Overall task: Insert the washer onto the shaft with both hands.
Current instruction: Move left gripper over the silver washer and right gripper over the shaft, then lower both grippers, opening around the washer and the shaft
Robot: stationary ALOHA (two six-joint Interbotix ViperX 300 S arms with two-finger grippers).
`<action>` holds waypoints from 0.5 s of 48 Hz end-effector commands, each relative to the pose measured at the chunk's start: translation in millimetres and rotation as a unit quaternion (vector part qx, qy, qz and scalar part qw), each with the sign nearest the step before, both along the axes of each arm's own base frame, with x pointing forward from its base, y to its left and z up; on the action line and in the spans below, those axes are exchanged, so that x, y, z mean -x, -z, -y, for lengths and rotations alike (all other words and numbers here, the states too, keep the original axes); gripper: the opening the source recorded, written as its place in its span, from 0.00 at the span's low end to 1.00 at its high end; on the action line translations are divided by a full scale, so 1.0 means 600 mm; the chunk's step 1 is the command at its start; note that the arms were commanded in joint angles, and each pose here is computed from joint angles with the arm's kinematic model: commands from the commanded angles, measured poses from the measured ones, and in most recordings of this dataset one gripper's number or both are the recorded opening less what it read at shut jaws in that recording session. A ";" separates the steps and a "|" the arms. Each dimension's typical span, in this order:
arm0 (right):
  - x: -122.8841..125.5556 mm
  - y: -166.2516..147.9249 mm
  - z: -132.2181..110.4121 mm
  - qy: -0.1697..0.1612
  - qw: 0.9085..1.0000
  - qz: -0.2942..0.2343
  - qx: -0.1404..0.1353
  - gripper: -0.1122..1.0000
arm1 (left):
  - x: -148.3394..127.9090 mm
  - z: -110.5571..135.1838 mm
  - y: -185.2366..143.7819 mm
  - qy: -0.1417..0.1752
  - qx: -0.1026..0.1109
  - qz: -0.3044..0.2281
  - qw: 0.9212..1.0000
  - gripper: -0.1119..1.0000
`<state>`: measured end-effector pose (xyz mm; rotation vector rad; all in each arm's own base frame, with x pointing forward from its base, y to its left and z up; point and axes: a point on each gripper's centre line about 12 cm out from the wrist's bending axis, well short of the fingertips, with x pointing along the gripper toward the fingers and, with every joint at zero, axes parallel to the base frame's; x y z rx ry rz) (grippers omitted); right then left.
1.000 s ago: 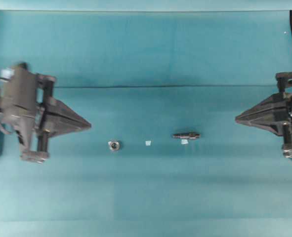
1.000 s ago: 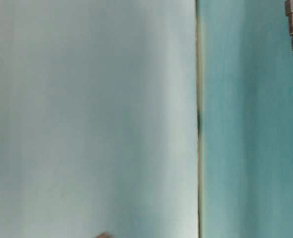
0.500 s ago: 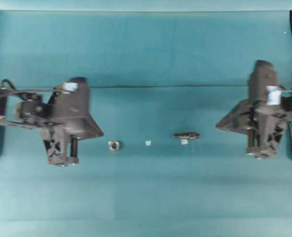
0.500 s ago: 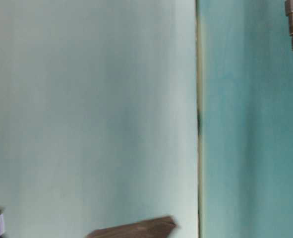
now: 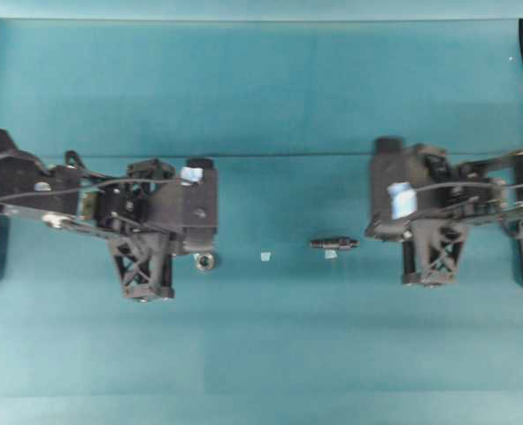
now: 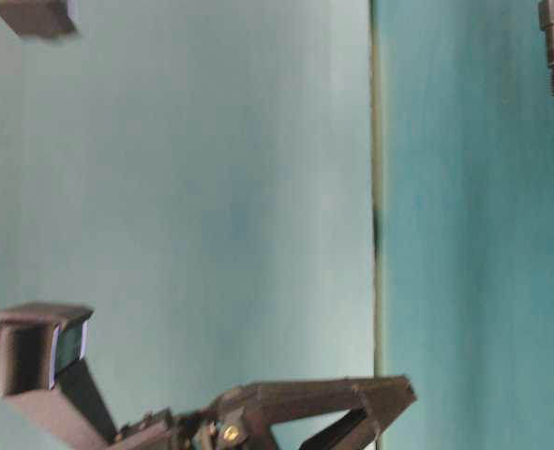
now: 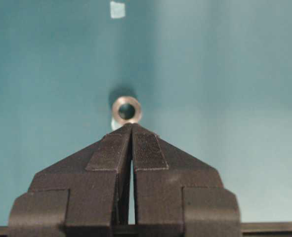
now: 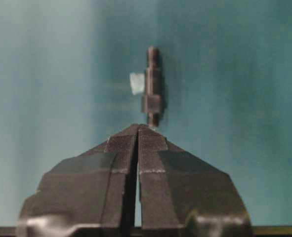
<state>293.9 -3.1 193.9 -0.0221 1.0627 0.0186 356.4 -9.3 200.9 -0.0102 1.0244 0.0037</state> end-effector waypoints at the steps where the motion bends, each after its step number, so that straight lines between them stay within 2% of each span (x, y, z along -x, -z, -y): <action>1: -0.014 -0.004 0.003 -0.010 1.000 0.002 0.007 0.02 | -0.007 -0.005 -0.010 0.006 -0.007 0.010 1.000 0.12; 16: -0.028 0.020 0.023 0.013 1.000 -0.014 0.004 0.05 | -0.007 -0.007 -0.007 0.010 -0.010 0.009 1.000 0.12; 22: -0.029 0.025 0.026 0.018 1.000 -0.018 0.003 0.13 | -0.010 -0.007 -0.006 0.008 -0.009 0.008 1.000 0.13; 24: -0.029 0.027 0.026 0.019 1.000 -0.021 0.001 0.17 | -0.010 -0.007 -0.002 0.010 -0.011 0.005 1.000 0.17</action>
